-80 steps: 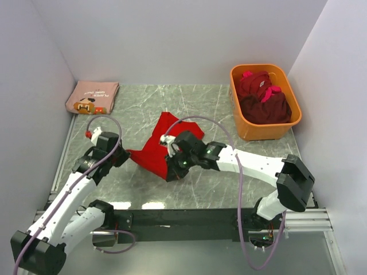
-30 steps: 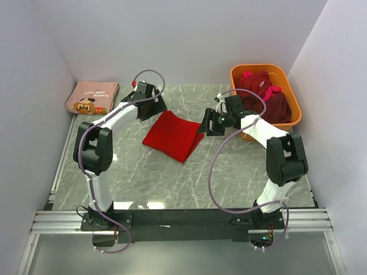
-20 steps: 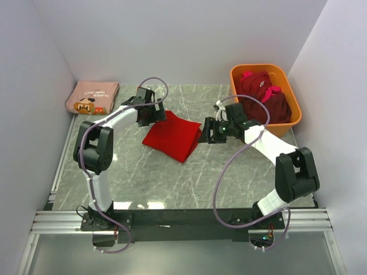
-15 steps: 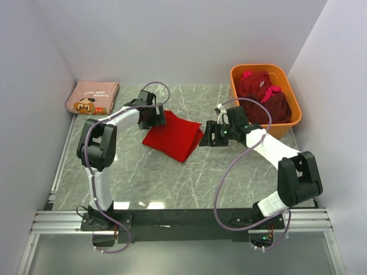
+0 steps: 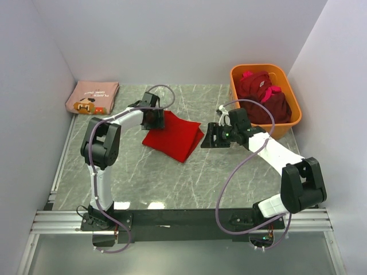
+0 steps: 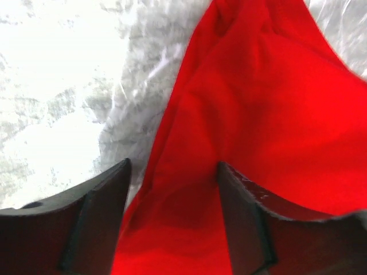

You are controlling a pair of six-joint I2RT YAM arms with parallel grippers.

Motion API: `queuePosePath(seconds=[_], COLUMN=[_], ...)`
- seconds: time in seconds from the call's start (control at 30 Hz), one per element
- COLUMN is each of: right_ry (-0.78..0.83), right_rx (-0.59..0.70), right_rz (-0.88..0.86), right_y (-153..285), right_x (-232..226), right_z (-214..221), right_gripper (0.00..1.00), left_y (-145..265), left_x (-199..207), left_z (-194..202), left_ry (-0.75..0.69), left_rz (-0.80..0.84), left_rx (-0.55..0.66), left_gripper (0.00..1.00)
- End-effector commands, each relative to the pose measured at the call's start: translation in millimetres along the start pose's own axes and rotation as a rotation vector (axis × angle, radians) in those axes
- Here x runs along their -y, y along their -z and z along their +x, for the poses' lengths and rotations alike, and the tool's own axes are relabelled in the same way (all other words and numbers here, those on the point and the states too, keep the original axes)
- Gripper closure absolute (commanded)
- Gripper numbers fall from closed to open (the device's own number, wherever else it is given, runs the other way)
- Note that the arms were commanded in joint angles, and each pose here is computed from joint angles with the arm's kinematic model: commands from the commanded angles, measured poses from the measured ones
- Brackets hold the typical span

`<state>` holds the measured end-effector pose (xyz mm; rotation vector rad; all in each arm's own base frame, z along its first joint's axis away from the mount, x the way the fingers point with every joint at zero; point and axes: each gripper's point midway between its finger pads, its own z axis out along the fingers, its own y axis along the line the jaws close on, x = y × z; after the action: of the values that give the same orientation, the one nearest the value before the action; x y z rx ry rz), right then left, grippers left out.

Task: Fold and stack the t-shirts
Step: Neatly place the folded tshirt to the corner

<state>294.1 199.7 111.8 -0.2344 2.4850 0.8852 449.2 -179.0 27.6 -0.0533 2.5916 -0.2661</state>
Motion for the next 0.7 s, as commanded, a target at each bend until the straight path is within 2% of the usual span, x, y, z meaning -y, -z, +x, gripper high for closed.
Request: queuePosePath(seconds=[0.0, 0.07, 0.1, 0.17, 0.2, 0.23, 0.4, 0.57, 0.67], right_ry=[0.054, 0.053, 0.054, 0.052, 0.057, 0.056, 0.066, 0.069, 0.071], right_rx=[0.052, 0.055, 0.055, 0.06, 0.065, 0.067, 0.086, 0.099, 0.106], right_rz=[-0.012, -0.01, -0.008, -0.002, 0.0, 0.002, 0.026, 0.04, 0.059], right_y=[10, 10, 11, 11, 12, 13, 15, 14, 14], right_x=[-8, -7, -6, -5, -5, -5, -1, 2, 5], right_z=[-8, -8, -7, -6, -7, -6, -9, -11, -12], right_gripper=[0.28, 0.28, 0.28, 0.28, 0.28, 0.28, 0.28, 0.28, 0.28], left_y=[-7, -11, -11, -14, -13, -11, 10, 45, 60], left_x=[-9, -5, -7, -9, -15, -18, -32, -61, -78], left_z=[57, 67, 68, 69, 68, 62, 27, -35, -70], left_ry=[-0.066, -0.091, -0.095, -0.082, -0.07, -0.066, -0.049, -0.053, -0.054], left_rz=[-0.103, -0.129, -0.151, -0.18, -0.222, -0.247, -0.369, -0.57, -0.625], left_rx=[-0.143, -0.159, -0.155, -0.158, -0.15, -0.136, -0.014, 0.171, 0.256], left_gripper=[0.34, 0.44, 0.57, 0.74, 0.92, 0.99, 0.99, 0.99, 0.99])
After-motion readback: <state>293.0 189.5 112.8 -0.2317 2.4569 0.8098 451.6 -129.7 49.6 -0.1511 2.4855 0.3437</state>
